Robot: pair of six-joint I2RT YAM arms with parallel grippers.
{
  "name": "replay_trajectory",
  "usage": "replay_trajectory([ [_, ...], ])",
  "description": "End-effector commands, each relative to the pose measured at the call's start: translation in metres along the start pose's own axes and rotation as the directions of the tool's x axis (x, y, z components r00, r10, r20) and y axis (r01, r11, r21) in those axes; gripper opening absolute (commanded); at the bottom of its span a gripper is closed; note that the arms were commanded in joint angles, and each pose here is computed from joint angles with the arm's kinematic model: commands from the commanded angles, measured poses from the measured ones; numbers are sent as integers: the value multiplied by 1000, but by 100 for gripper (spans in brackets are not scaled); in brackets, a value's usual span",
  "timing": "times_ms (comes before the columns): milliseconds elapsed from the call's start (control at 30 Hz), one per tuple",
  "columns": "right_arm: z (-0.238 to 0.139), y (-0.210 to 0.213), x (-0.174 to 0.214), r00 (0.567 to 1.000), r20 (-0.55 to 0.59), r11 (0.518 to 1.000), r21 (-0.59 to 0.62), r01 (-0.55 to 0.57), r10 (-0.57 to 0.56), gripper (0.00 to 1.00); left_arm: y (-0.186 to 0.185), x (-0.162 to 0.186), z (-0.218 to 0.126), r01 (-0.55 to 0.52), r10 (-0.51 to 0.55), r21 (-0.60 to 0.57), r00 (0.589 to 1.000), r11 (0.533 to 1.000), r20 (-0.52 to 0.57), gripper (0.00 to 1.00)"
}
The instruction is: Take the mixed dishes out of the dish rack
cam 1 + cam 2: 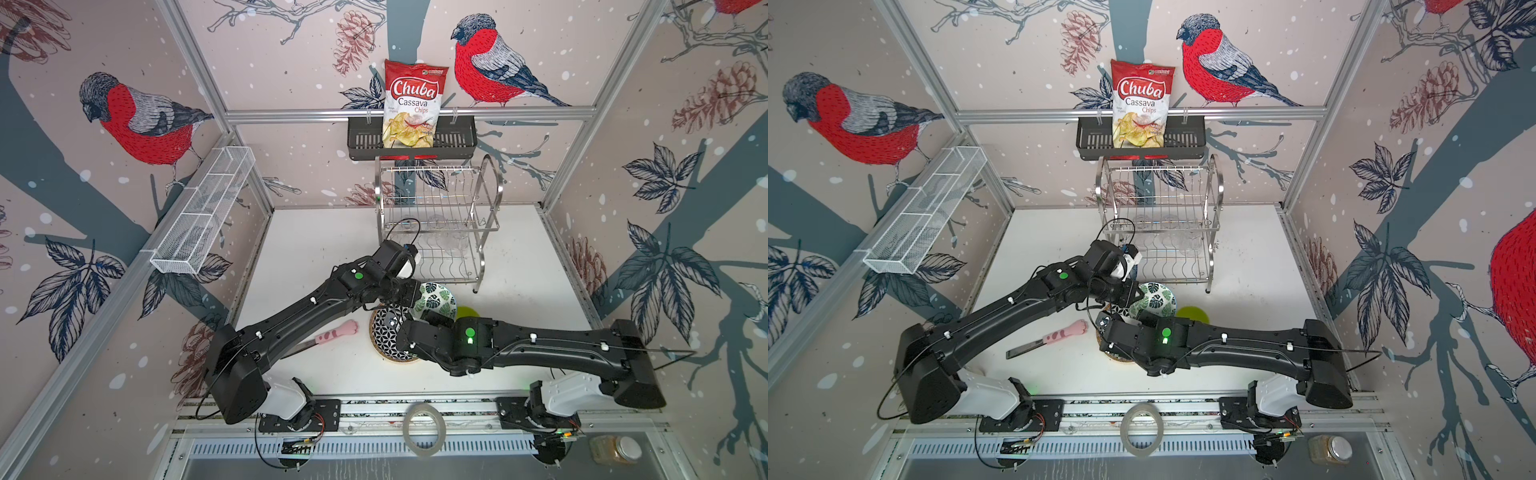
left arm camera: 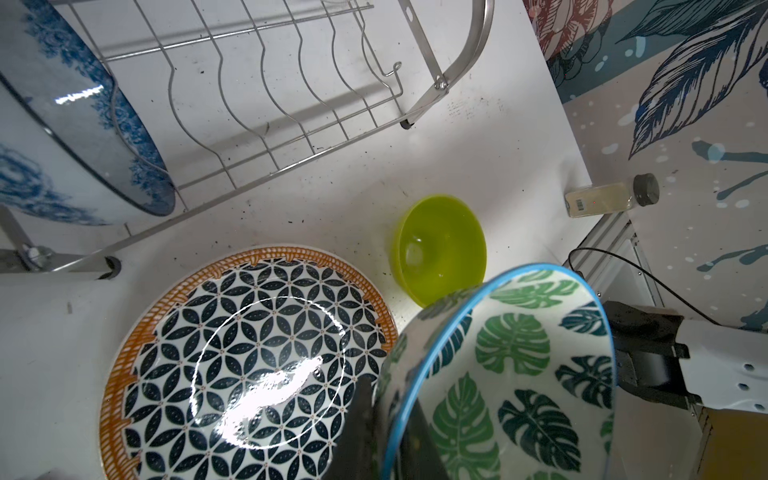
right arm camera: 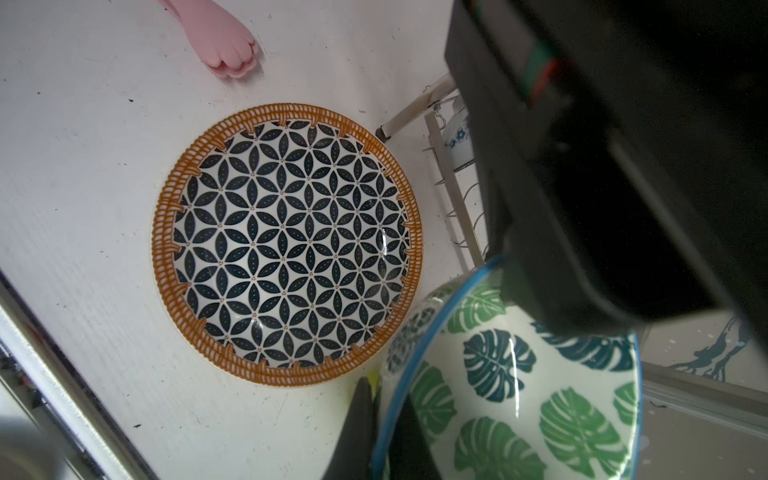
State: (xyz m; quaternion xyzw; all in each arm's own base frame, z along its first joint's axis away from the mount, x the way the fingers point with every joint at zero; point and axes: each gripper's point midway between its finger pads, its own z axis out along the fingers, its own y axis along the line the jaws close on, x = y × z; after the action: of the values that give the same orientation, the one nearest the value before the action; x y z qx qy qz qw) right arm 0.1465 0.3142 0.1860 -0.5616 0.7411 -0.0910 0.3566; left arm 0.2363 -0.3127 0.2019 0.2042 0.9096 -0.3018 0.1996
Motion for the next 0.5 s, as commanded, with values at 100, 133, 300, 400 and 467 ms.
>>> replay_trajectory([
  [100, -2, -32, -22, 977, 138, 971, 148, -185, 165, 29, -3, 8, 1, 101, -100, 25, 994, 995, -37, 0],
  [133, -2, -31, -22, 973, 151, 972, 130, -195, 174, 36, -4, 7, 0, 101, -100, 30, 994, 994, -32, 0],
  [300, -12, -34, -29, 927, 239, 955, 2, -297, 287, 48, -6, 3, -2, 97, -97, 41, 995, 994, -3, 0],
  [400, -32, -42, -37, 866, 323, 924, -113, -365, 382, 55, -3, 5, 1, 101, -101, 35, 995, 994, -4, 0],
  [467, -51, -48, -45, 808, 382, 893, -208, -399, 449, 57, 0, 8, 5, 105, -105, 27, 994, 994, -12, 0],
])
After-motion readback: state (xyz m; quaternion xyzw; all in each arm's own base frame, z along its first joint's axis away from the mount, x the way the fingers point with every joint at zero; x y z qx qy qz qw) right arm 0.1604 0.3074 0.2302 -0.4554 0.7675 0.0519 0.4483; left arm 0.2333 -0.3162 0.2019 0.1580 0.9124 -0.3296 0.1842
